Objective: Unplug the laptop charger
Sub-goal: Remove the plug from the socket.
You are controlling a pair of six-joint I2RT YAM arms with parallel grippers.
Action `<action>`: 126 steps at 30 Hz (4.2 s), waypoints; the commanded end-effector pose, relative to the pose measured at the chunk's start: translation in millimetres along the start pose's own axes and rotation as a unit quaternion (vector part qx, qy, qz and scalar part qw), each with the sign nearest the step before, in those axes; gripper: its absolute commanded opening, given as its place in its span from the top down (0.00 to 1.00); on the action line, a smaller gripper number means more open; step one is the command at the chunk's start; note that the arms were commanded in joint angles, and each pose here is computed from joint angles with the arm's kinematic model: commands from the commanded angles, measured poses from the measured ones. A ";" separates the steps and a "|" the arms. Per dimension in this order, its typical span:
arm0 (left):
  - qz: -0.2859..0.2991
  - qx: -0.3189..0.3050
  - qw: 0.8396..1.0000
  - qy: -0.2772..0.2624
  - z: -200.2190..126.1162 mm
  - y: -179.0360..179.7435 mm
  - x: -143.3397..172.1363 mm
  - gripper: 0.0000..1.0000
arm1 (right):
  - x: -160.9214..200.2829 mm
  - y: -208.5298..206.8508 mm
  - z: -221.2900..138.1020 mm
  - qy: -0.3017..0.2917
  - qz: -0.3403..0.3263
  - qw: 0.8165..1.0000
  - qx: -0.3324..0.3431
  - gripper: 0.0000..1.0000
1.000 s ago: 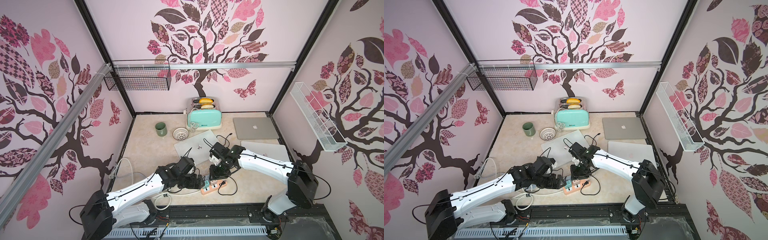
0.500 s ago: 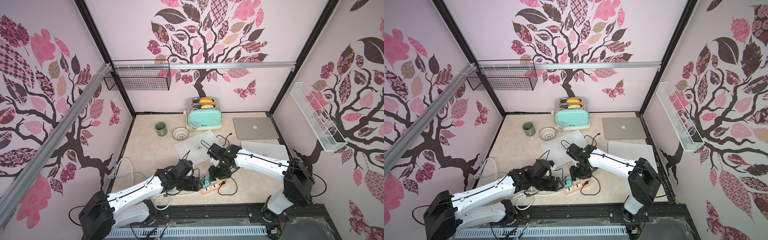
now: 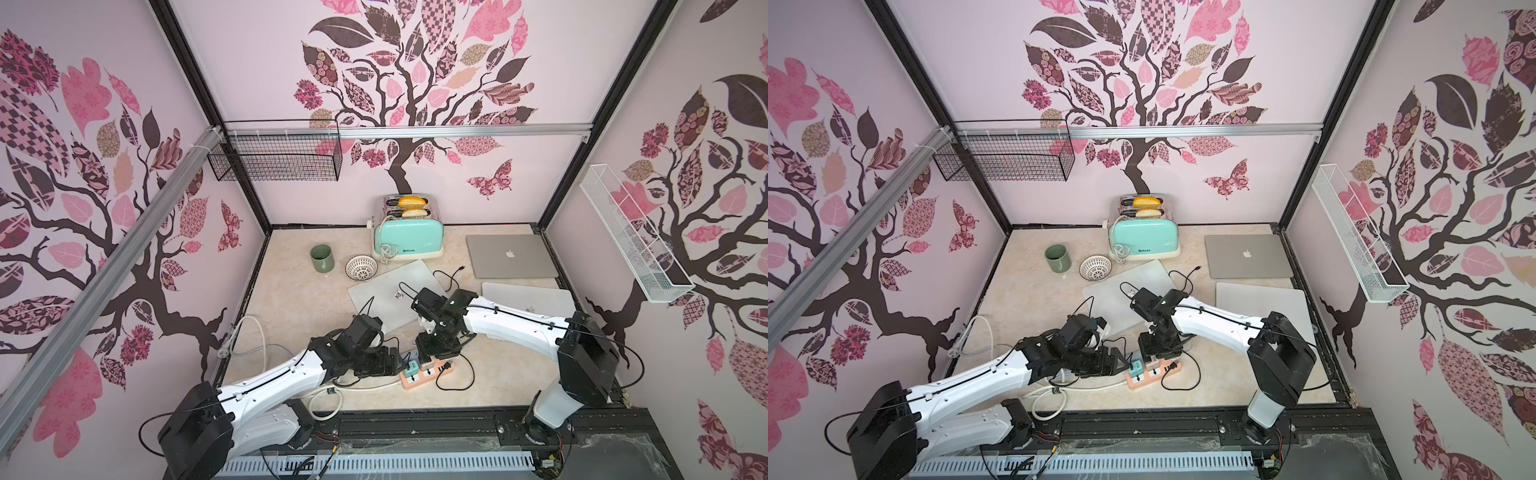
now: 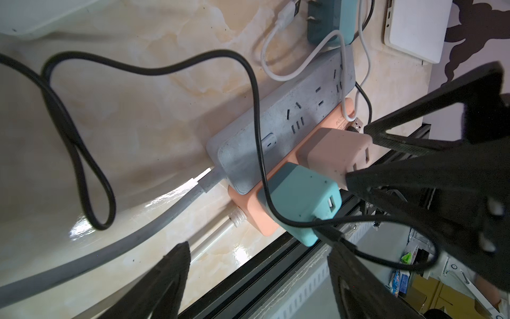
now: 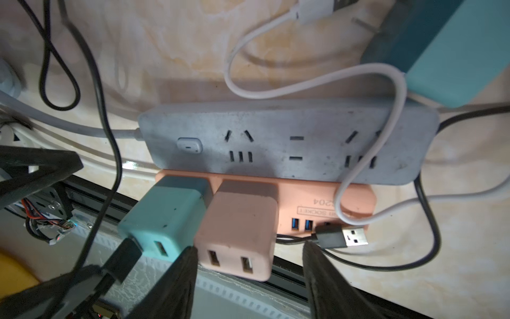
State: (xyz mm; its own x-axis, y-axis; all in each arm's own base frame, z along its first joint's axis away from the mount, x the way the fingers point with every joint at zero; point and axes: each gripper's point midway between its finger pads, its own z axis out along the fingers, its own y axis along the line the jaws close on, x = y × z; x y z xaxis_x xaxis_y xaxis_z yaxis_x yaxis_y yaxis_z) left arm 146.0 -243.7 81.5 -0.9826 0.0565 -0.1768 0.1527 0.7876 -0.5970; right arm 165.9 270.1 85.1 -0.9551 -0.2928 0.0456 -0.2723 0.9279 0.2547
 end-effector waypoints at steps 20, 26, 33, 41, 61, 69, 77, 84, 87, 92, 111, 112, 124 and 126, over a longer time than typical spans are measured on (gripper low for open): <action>-0.007 -0.019 1.000 0.020 14.3 18.0 9.3 0.18 | -5.7 13.8 -8.1 -0.017 -0.013 1.000 -0.009 0.69; -0.008 -0.021 1.000 0.022 15.1 20.3 11.4 0.18 | -8.3 20.1 -18.8 -0.025 -0.015 0.999 -0.018 0.78; -0.009 -0.025 0.999 0.030 19.9 25.1 14.4 0.19 | -13.9 29.0 -38.6 -0.047 -0.014 0.998 -0.031 0.82; -0.005 -0.034 0.999 0.041 24.5 29.9 17.3 0.19 | -9.2 23.4 -27.4 -0.030 -0.009 0.999 -0.021 0.84; -0.017 -0.038 0.998 0.038 33.6 44.9 25.2 0.43 | 3.0 10.8 8.3 -0.006 0.016 1.000 -0.025 0.90; -0.032 -0.037 0.998 0.024 40.4 44.9 18.1 0.41 | 2.2 17.0 10.0 -0.006 0.029 0.999 -0.044 0.90; -0.021 -0.079 0.996 0.025 43.3 53.9 19.0 0.40 | 1.0 22.4 4.8 -0.011 0.035 0.998 -0.057 0.90; -0.018 -0.143 0.989 0.025 42.8 75.2 25.8 0.40 | 0.1 25.2 -2.9 -0.017 0.034 0.997 -0.062 0.91; -0.017 -0.168 0.985 0.027 41.5 83.9 27.2 0.41 | -1.8 27.9 -7.7 -0.023 0.033 0.997 -0.067 0.91; -0.013 -0.190 0.981 0.044 44.8 95.0 33.5 0.41 | -11.9 46.6 -25.3 -0.062 0.017 0.991 -0.117 0.91; 0.004 -0.217 0.973 0.073 48.1 110.0 46.5 0.41 | -20.9 37.2 -47.6 -0.089 0.033 0.992 -0.084 0.94; 0.003 -0.218 0.973 0.073 48.0 110.6 47.0 0.41 | -20.0 31.4 -46.8 -0.078 0.030 0.995 -0.061 0.94; 0.003 -0.218 0.973 0.078 52.3 112.2 49.4 0.41 | -11.6 11.0 -28.0 -0.036 0.027 0.999 0.005 0.97; 0.004 -0.219 0.972 0.079 53.2 112.0 49.3 0.41 | -11.5 20.8 -27.9 -0.040 0.034 0.998 -0.027 0.97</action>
State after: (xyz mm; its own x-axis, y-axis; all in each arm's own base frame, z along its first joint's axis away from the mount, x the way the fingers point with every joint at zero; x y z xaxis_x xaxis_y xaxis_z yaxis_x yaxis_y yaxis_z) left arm 153.2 -255.3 22.6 -0.9785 0.0990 -0.1808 0.1769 0.8534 -0.4903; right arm 173.4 266.3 98.8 -0.9767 -0.2118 0.0336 -0.2021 0.9614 0.1867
